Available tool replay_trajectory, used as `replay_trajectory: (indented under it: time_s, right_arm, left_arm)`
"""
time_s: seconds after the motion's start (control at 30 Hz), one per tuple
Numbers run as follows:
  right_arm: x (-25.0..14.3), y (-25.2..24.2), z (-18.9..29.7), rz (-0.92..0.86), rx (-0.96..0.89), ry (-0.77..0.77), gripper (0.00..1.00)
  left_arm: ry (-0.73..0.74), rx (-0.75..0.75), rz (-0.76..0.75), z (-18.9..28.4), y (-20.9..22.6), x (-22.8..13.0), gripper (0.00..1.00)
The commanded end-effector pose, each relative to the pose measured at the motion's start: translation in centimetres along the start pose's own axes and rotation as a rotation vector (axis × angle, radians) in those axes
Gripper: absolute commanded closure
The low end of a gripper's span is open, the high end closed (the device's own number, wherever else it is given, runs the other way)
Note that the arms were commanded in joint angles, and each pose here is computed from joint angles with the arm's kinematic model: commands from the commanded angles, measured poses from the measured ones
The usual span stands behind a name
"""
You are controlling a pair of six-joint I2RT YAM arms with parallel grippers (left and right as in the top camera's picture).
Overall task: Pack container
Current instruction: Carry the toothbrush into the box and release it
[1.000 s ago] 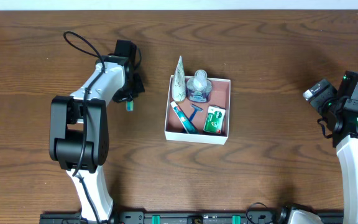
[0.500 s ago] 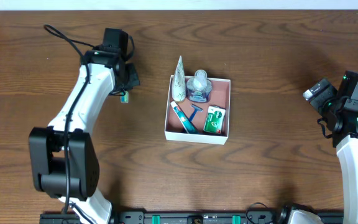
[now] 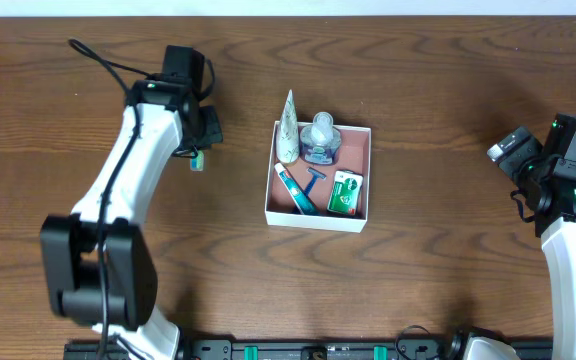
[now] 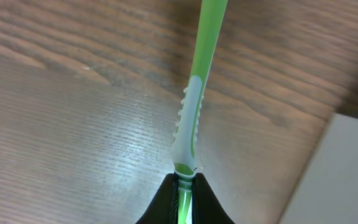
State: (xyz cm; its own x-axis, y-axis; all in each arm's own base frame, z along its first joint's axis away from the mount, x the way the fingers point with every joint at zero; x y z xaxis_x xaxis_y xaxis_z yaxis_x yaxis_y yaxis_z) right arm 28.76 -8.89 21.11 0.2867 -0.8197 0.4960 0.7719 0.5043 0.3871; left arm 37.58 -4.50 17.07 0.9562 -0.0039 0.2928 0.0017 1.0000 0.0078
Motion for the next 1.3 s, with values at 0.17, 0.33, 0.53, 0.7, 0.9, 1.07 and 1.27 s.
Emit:
replay_trajectory:
  time_s: [0.17, 0.33, 0.53, 0.7, 0.9, 1.07, 1.27]
  right_arm:
    - [0.4, 0.1, 0.2, -0.019, 0.003, -0.012, 0.01]
    - [0.4, 0.1, 0.2, -0.019, 0.003, -0.012, 0.01]
    - [0.4, 0.1, 0.2, -0.019, 0.003, -0.012, 0.01]
    - [0.4, 0.1, 0.2, -0.019, 0.003, -0.012, 0.01]
    - [0.4, 0.1, 0.2, -0.019, 0.003, -0.012, 0.01]
    - [0.4, 0.1, 0.2, -0.019, 0.003, -0.012, 0.01]
    - [0.4, 0.1, 0.2, -0.019, 0.003, -0.012, 0.01]
  left_arm:
    - [-0.3, -0.254, -0.398, 11.9, -3.6, -1.2, 0.94]
    - [-0.453, -0.365, -0.589, 17.0, -7.2, -3.2, 0.94]
    - [-0.495, -0.444, -0.83, 18.6, -11.7, -5.8, 0.94]
    - [-0.449, -0.472, -1.009, 16.8, -14.5, -7.2, 0.94]
    - [-0.366, -0.479, -1.24, 13.2, -17.0, -8.1, 0.94]
    - [-0.273, -0.475, -1.361, 9.3, -18.2, -8.1, 0.94]
    - [-0.116, -0.404, -1.362, 4.9, -18.0, -8.2, 0.94]
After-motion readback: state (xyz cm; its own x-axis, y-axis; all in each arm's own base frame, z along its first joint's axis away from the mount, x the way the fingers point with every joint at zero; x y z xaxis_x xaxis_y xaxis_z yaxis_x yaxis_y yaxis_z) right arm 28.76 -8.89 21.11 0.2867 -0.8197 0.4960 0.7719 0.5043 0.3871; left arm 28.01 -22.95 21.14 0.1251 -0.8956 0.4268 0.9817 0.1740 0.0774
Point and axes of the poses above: each gripper's point midway between its finger pads, its own z axis back along the fingers, its own y axis along the line the jaws close on, x = y × z, the point moved 6 cm from there along z, back along the fingers, and after that the axes turned 13 degrees about -z, right-handed, at the moved point
